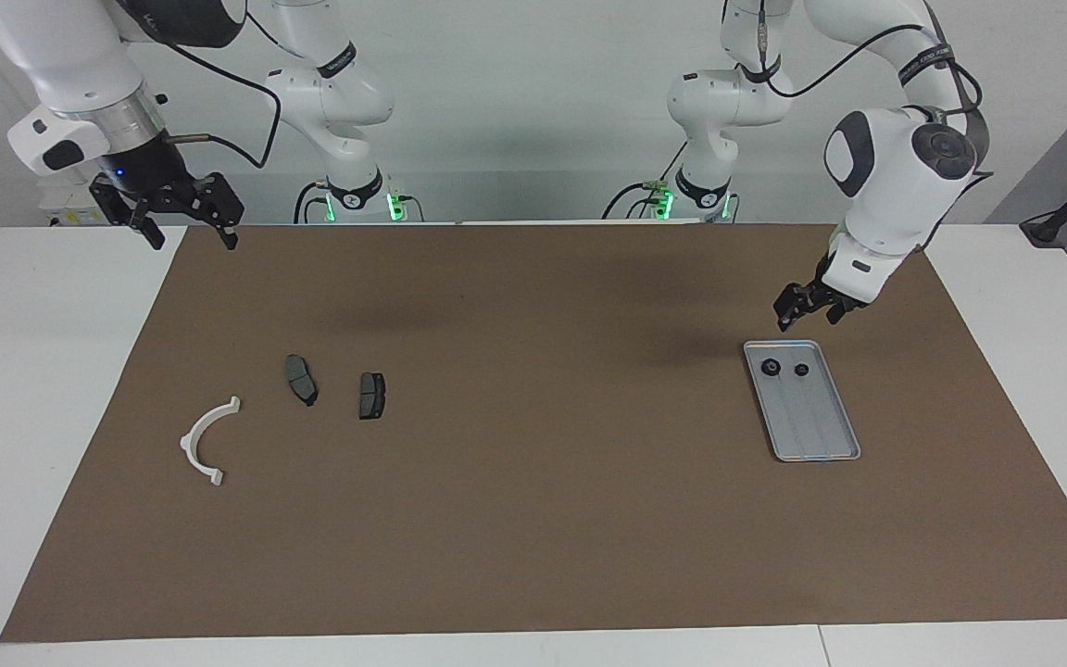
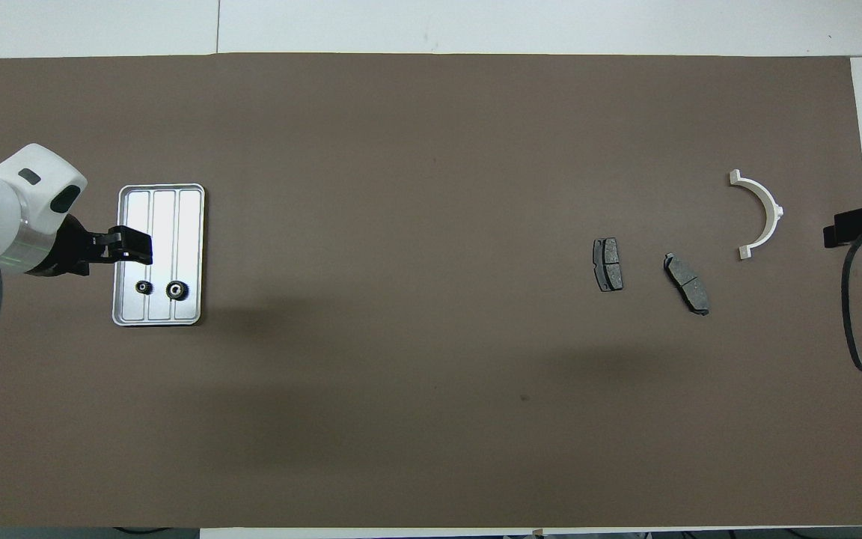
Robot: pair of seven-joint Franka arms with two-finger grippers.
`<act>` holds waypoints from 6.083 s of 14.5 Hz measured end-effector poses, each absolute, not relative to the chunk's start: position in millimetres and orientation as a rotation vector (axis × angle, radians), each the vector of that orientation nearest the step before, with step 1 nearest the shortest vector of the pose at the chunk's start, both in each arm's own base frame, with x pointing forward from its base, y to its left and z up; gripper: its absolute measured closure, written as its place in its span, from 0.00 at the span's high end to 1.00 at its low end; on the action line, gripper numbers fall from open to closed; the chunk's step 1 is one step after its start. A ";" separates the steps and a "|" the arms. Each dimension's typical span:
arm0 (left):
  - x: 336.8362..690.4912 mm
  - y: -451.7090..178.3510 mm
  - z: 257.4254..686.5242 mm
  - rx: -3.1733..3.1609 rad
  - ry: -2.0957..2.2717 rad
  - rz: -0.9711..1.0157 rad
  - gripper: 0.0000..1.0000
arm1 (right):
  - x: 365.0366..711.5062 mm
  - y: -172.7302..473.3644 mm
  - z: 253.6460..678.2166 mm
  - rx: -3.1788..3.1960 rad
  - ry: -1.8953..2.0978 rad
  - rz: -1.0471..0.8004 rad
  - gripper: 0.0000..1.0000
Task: Place bearing gear from tray to pile
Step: 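Lower the left gripper over a dark bearing gear in the tray, then close the left gripper on the bearing gear and lift it, then carry the gear with the left gripper toward the table center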
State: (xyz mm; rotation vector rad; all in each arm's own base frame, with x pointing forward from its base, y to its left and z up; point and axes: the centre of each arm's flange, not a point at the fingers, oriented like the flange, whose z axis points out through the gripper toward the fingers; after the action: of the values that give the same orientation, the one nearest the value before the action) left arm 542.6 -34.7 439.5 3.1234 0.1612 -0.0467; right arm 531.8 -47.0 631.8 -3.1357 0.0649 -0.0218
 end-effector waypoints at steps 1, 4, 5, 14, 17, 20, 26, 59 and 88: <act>540.1 -36.4 426.4 3.122 0.176 -0.033 0.81 | 531.8 -47.1 631.8 -3.136 0.067 -0.022 1.00; 536.7 -37.4 401.1 3.122 0.195 -0.025 0.70 | 532.2 -47.8 632.1 -3.136 0.075 -0.028 1.00; 538.1 -36.7 395.6 3.121 0.200 -0.023 0.70 | 532.7 -48.2 632.4 -3.136 0.076 -0.035 1.00; 549.2 -30.5 332.9 3.127 0.189 -0.046 0.80 | 532.9 -56.1 631.9 -3.136 0.099 -0.039 1.00; 548.7 -22.5 326.2 3.128 0.189 -0.063 0.70 | 533.8 -57.6 632.7 -3.136 0.103 -0.054 1.00; 545.4 -19.4 320.7 3.128 0.191 -0.075 0.69 | 534.5 -57.7 633.0 -3.137 0.103 -0.062 1.00; 540.1 -19.5 312.3 3.129 0.190 -0.078 0.70 | 534.5 -58.1 633.0 -3.137 0.104 -0.063 1.00; 535.5 -25.4 299.8 3.130 0.172 -0.089 0.35 | 534.6 -58.7 632.9 -3.137 0.106 -0.064 1.00; 525.0 -458.4 317.5 3.041 0.794 -0.055 0.35 | 533.7 -68.9 632.9 -3.136 0.135 -0.066 1.00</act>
State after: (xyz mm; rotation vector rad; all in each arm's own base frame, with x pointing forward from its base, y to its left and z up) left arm 525.0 -458.4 317.5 3.0409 0.7941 -0.0554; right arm 533.7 -68.9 632.9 -3.1357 0.1348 -0.0662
